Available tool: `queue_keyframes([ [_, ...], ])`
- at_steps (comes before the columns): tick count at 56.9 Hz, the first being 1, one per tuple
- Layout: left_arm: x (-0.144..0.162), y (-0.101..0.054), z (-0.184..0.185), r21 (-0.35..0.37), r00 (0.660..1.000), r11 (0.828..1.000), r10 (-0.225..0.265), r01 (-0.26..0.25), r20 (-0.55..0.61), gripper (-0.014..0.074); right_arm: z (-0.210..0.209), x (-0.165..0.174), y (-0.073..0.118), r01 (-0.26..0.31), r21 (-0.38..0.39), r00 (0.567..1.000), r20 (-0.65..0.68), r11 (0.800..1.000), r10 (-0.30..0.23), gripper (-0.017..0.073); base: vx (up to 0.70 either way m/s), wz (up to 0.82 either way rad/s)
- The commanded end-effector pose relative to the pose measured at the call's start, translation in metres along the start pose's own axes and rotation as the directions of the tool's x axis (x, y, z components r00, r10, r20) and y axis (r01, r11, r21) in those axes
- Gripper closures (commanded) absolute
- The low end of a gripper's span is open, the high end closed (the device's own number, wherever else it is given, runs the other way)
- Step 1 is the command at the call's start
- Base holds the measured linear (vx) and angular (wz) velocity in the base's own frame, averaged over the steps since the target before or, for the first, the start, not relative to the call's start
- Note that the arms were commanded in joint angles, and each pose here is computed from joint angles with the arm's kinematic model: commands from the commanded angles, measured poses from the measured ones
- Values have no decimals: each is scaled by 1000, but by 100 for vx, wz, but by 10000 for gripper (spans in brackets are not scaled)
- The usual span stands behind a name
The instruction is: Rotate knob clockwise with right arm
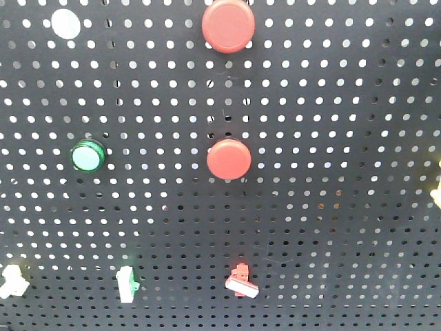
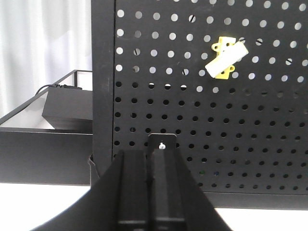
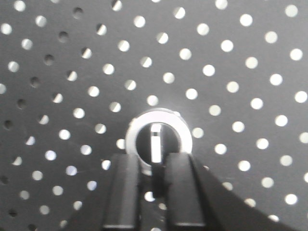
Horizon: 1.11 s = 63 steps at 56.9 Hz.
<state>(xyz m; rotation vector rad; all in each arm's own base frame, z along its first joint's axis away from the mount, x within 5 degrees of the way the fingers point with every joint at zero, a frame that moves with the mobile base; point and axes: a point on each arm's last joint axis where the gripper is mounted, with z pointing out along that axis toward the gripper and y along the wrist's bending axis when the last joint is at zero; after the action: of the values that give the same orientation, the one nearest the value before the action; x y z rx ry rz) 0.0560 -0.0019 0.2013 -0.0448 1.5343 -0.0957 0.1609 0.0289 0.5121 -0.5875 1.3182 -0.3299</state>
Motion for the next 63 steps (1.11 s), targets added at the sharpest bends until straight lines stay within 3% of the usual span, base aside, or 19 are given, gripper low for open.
queue_keyframes([
  [1,-3,1,0,-4,997,1000,-17,18,69,600,-1,-9,-8,-6,58,998,55,998,3,439,0,0],
  [12,-3,1,0,-4,997,1000,-17,18,69,600,0,-9,-8,-15,59,998,56,998,12,549,0,0],
  [17,-3,1,0,-4,997,1000,-17,18,69,600,0,-8,-8,-62,51,997,54,997,59,574,0,0],
  [22,-3,1,0,-4,997,1000,-17,18,69,600,1,-7,-7,-173,40,984,52,984,171,571,0,0],
  [27,-3,1,0,-4,997,1000,-17,18,69,600,1,-8,-7,-342,25,938,61,939,341,569,0,0],
  [31,-3,1,0,-4,997,1000,-17,18,69,600,1,-9,-6,-531,2,845,69,847,530,568,0,0],
  [33,-3,1,0,-4,997,1000,-17,18,69,600,1,-9,-6,-626,-12,777,70,780,625,568,0,0],
  [34,-3,1,0,-4,997,1000,-17,18,69,600,1,-9,-5,-678,-21,732,70,735,678,568,0,0],
  [37,-3,1,0,-4,997,1000,-17,18,69,600,1,-10,-5,-778,-38,624,67,627,778,568,0,0],
  [38,-3,1,0,-4,997,1000,-17,18,69,600,1,-10,-5,-814,-46,575,64,578,815,568,0,0],
  [45,-3,1,0,-4,997,1000,-17,18,69,600,1,-13,-5,-939,-86,329,56,333,943,568,0,0],
  [48,-3,1,0,-4,997,1000,-17,18,69,600,0,-15,-6,-962,-102,247,58,252,967,568,0,0],
  [49,-3,1,0,-4,997,1000,-17,18,69,600,0,-15,-6,-971,-110,206,57,212,977,568,0,0],
  [51,-3,1,0,-4,997,1000,-17,18,69,600,0,-16,-7,-980,-122,150,58,156,987,568,0,0],
  [52,-3,1,0,-4,997,1000,-17,18,69,600,0,-17,-7,-985,-132,107,59,114,992,568,0,0],
  [53,-3,1,0,-4,997,1000,-17,18,69,600,0,-19,-9,-985,-167,-48,52,-38,997,568,0,0],
  [55,-3,1,0,-4,997,1000,-17,18,69,600,0,-20,-9,-981,-178,-90,49,-81,995,568,0,0],
  [58,-3,1,0,-4,997,1000,-17,18,69,600,-1,-21,-9,-977,-186,-117,48,-106,992,568,0,0],
  [63,-3,1,0,-4,997,1000,-17,18,69,600,-1,-21,-12,-976,-194,-111,73,-96,991,568,0,0],
])
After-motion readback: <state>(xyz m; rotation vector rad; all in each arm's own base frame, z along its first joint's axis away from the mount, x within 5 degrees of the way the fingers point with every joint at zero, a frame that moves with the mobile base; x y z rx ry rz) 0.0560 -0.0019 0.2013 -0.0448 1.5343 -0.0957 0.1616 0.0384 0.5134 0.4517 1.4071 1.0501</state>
